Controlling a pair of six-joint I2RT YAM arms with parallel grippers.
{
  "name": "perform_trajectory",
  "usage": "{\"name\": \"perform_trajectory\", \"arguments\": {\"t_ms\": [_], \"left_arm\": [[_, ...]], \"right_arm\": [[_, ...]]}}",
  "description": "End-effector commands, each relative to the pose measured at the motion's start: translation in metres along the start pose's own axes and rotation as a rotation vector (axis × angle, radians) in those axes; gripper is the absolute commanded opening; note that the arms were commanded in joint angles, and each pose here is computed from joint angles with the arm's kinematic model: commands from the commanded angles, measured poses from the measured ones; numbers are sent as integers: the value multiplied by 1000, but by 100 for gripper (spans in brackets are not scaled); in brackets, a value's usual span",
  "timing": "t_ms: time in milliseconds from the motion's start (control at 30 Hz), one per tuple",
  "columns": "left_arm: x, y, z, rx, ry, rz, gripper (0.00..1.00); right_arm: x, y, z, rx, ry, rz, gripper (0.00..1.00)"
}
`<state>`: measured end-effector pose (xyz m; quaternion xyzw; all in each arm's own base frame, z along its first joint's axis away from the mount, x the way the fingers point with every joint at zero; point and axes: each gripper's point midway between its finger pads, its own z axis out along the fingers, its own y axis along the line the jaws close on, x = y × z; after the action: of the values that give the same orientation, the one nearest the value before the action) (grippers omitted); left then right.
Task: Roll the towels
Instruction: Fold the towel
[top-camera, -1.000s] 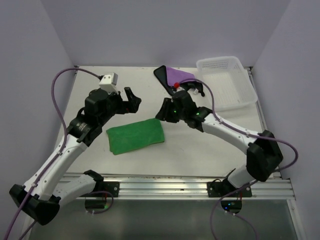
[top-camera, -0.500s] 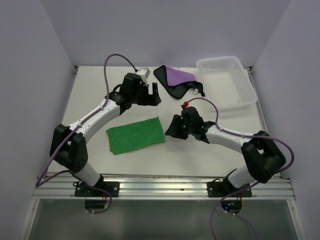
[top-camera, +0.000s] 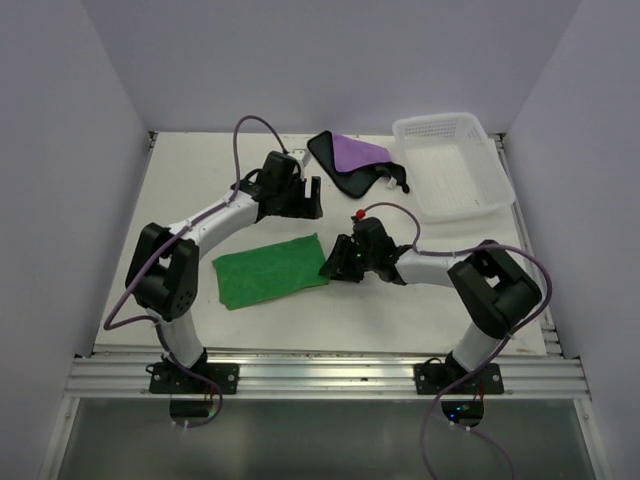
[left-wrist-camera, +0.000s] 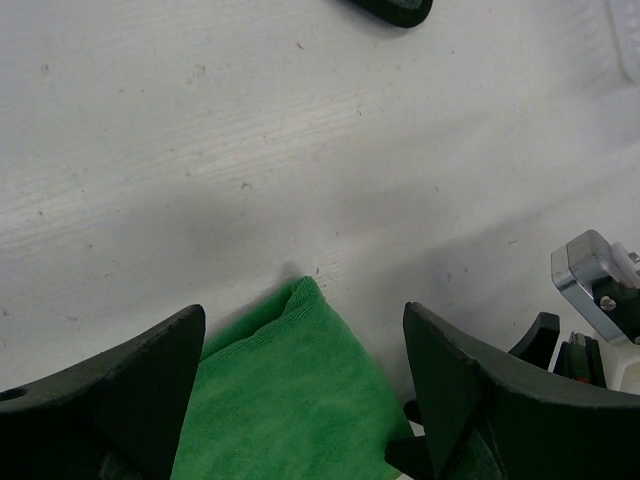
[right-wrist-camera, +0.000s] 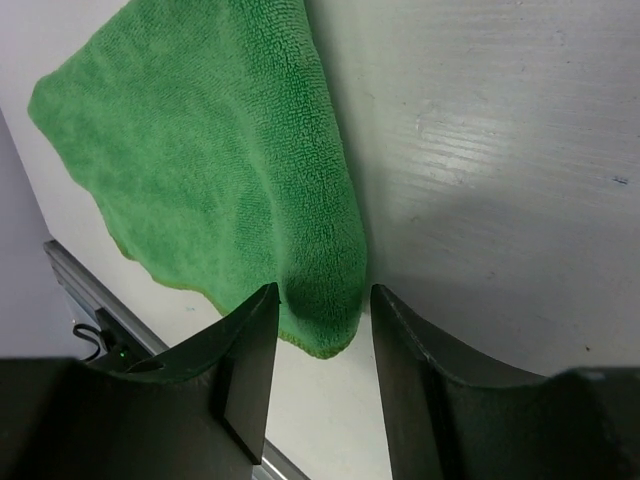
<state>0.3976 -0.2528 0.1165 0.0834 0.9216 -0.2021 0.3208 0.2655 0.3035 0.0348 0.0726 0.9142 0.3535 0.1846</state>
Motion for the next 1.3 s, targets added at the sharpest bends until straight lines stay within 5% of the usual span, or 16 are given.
{"name": "perform_trajectory", "arguments": {"t_ms": [0,400,767,1267], "left_arm": [[-17,-5,-3,5,-34,22,83],[-1,-22,11,33,20,30,69],[63,-74,27,67,147,0,63],[77,-59,34,-9,147,-46,59]], "right_arm": [[7,11,8,-52,21,0,45],[9,-4,-3,10,-21,-58,0],[11,-10,-25,182,-170,-284,0],[21,-31,-13,201,-240,-216,0]]}}
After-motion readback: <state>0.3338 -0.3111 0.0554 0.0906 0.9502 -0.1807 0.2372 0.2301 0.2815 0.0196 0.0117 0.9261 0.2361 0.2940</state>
